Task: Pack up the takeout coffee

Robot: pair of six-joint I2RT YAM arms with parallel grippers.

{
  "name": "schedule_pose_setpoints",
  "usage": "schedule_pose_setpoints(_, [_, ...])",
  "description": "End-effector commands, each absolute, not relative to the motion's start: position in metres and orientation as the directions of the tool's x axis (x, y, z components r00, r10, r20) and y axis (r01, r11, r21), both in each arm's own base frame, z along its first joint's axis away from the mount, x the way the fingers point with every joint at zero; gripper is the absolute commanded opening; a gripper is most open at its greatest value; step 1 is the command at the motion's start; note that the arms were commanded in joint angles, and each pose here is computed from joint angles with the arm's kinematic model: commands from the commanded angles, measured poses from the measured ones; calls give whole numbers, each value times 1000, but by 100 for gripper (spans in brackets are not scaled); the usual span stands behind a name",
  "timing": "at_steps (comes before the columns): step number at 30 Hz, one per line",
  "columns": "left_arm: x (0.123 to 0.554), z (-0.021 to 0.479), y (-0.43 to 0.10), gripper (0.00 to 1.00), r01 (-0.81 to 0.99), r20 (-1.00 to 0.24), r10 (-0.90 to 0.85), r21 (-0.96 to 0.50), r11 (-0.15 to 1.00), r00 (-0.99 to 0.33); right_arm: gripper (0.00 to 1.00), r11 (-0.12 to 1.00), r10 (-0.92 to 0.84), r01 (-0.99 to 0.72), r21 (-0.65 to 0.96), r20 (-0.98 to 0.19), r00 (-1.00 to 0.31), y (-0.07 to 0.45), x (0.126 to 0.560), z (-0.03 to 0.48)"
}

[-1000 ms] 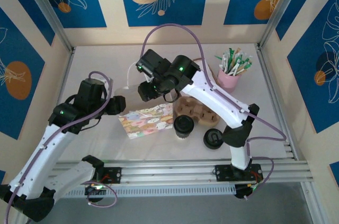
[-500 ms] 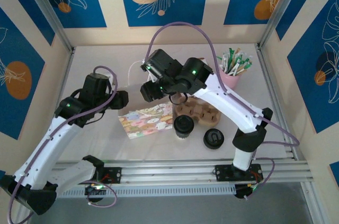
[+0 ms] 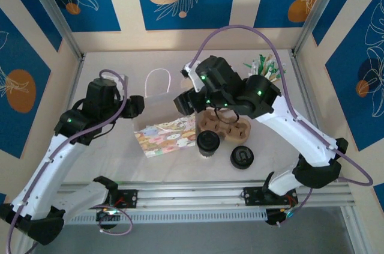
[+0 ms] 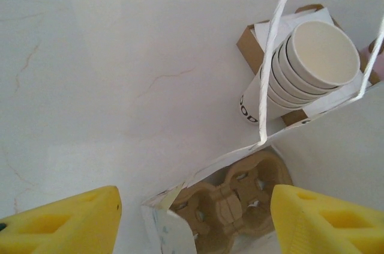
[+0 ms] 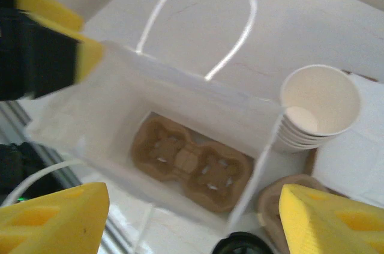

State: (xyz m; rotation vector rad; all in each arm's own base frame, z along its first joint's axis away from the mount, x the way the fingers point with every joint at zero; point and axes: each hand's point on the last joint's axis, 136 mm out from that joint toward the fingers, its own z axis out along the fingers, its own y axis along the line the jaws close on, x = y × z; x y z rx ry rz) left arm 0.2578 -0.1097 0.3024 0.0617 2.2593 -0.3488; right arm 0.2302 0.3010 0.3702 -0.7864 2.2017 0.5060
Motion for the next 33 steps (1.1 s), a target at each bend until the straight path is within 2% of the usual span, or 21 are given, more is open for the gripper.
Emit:
schedule_pose_setpoints(1, [240, 319, -96, 69, 150, -767, -77, -222, 963, -637, 78, 656, -492, -754, 37, -737, -464, 304, 247, 351])
schedule_pose_setpoints(5, [222, 313, -96, 71, 162, -739, -89, -261, 952, -668, 84, 562, -593, -826, -28, -710, -379, 310, 263, 326])
schedule_pose_setpoints(9, [208, 302, -99, 72, 177, -704, -88, -295, 939, -705, 93, 471, -595, -882, -19, -745, -302, 323, 277, 324])
schedule_pose_setpoints(12, [200, 296, -96, 73, 167, -683, -85, -294, 941, -725, 94, 407, -595, -912, -46, -771, -227, 330, 282, 329])
schedule_pose_setpoints(17, [190, 295, -87, 74, 153, -689, -85, -277, 949, -720, 94, 294, -658, -949, -116, -744, -113, 340, 285, 312])
schedule_pose_setpoints(28, [175, 303, -75, 74, 130, -698, -102, -272, 954, -708, 91, 273, -717, -946, -176, -692, -79, 352, 324, 286])
schedule_pose_setpoints(33, [169, 303, -71, 74, 122, -694, -106, -271, 955, -712, 87, 252, -722, -953, -171, -689, -67, 360, 329, 283])
